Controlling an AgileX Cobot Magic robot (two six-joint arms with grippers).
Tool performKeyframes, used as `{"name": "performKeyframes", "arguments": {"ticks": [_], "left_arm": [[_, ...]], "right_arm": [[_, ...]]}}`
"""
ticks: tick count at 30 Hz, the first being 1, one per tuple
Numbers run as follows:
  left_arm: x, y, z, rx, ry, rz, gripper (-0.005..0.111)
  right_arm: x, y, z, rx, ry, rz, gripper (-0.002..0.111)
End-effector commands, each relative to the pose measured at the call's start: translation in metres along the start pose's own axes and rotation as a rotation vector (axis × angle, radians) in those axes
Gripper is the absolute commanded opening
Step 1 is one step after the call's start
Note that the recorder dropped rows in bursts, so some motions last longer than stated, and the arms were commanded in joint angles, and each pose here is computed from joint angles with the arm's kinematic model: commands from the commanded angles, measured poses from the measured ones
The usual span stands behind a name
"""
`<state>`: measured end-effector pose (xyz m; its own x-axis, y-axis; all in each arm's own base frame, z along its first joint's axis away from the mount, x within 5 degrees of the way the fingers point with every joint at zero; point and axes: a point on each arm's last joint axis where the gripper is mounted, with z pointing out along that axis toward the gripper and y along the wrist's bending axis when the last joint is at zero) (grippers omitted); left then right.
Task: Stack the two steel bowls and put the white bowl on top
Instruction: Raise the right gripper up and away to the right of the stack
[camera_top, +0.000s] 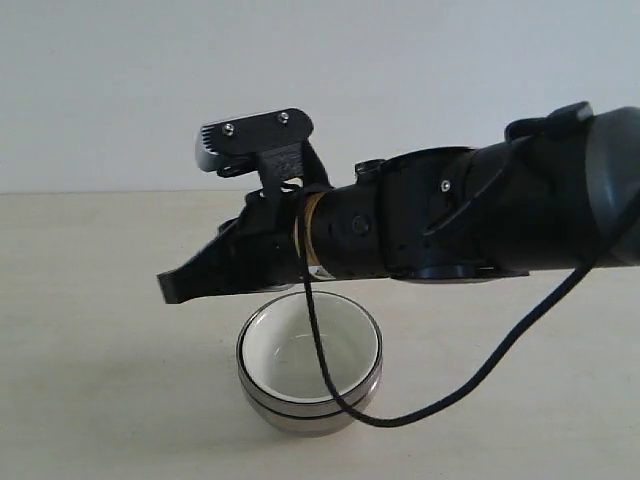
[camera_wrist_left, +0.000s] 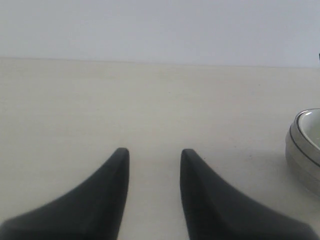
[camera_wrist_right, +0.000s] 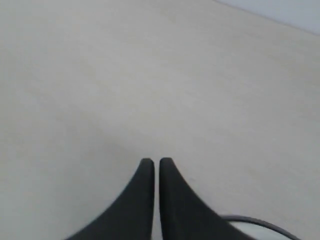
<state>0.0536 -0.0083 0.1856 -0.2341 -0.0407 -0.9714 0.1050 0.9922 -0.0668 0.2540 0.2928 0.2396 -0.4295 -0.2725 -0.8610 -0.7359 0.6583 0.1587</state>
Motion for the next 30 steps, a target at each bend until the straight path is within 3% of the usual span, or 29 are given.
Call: {"name": "performKeyframes", "arguments": {"ticks": [1,5,9,12,20,23,30], "left_arm": [[0.001,0.0,0.0,-0.003,-0.006,0.001,0.032],[0.001,0.0,0.0,-0.003,-0.006,0.001,0.032],[0.001,0.0,0.0,-0.003,-0.006,0.001,0.032],[0.001,0.0,0.0,-0.003,-0.006,0.001,0.032],[0.001,0.0,0.0,-0.003,-0.006,0.001,0.032],[0.001,0.0,0.0,-0.003,-0.006,0.001,0.032],[0.001,0.0,0.0,-0.003,-0.006,0.001,0.032]], "right_arm": [[0.023,0.025,0.013,-0.173,0.037,0.017,0.0],[0.06,0.027,0.035,-0.073,0.187,-0.06,0.0],[0.067,0.016,0.038,0.033,0.234,-0.088,0.0],[0.07,0.002,0.035,0.185,0.284,-0.135,0.0],[0.07,0.005,0.036,0.15,0.277,-0.162,0.0],[0.059,0.008,0.028,0.128,0.237,-0.166,0.0],[0.013,0.003,-0.022,0.272,0.128,-0.191,0.0]]}}
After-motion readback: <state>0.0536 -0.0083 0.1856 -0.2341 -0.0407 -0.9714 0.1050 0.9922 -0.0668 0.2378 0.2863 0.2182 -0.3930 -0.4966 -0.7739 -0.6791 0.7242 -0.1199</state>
